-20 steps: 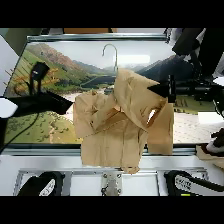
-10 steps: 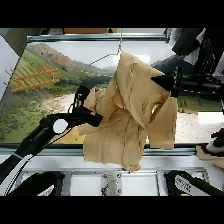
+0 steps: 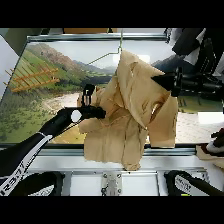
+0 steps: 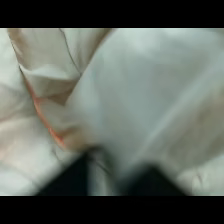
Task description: Fold the clothes and pants, and hang the long-sleeved shirts on hangers.
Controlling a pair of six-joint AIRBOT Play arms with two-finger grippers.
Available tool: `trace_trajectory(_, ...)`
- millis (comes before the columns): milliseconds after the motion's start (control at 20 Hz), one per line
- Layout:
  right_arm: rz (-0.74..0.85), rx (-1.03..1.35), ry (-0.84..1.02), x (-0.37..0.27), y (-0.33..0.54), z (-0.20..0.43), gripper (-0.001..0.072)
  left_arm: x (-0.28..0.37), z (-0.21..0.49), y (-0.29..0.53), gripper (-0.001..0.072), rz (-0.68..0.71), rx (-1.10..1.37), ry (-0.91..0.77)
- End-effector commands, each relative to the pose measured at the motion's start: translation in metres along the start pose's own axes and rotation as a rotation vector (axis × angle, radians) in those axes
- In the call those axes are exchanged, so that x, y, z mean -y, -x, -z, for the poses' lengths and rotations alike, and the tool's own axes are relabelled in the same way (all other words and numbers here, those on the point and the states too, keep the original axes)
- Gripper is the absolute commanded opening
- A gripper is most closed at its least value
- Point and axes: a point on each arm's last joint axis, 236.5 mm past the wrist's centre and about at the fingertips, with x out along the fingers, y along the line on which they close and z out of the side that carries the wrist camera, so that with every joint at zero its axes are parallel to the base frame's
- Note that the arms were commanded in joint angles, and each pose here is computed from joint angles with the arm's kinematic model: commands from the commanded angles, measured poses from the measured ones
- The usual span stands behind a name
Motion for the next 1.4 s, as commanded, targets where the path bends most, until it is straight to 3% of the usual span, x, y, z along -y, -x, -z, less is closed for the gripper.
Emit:
trace_trajectory(0,-0.011,-0.009,-0.054,-0.006,0.001,0.0,0.0003,-0.007,-0.024,-0.001,0.0013,-0.007,0.035,0.08)
trace_trajectory(350,-0.073,-0.036,-0.063,-0.047,0.009,-0.012,0.0002,-0.095,-0.069,0.085,0.0013,-0.103,0.098,0.262)
trace_trajectory(800,-0.017,-0.179,-0.081,-0.047,0.015,0.015,0.0001,-0.118,-0.118,0.136,0.0014,-0.127,0.173,0.28)
trace_trajectory(1100,0.028,-0.218,-0.097,-0.037,0.017,0.025,0.0001,-0.109,-0.156,0.182,0.0013,-0.119,0.225,0.23)
trace_trajectory(1350,0.111,-0.195,-0.124,-0.017,0.014,0.025,0.0,-0.058,-0.18,0.244,0.0013,-0.078,0.353,0.109)
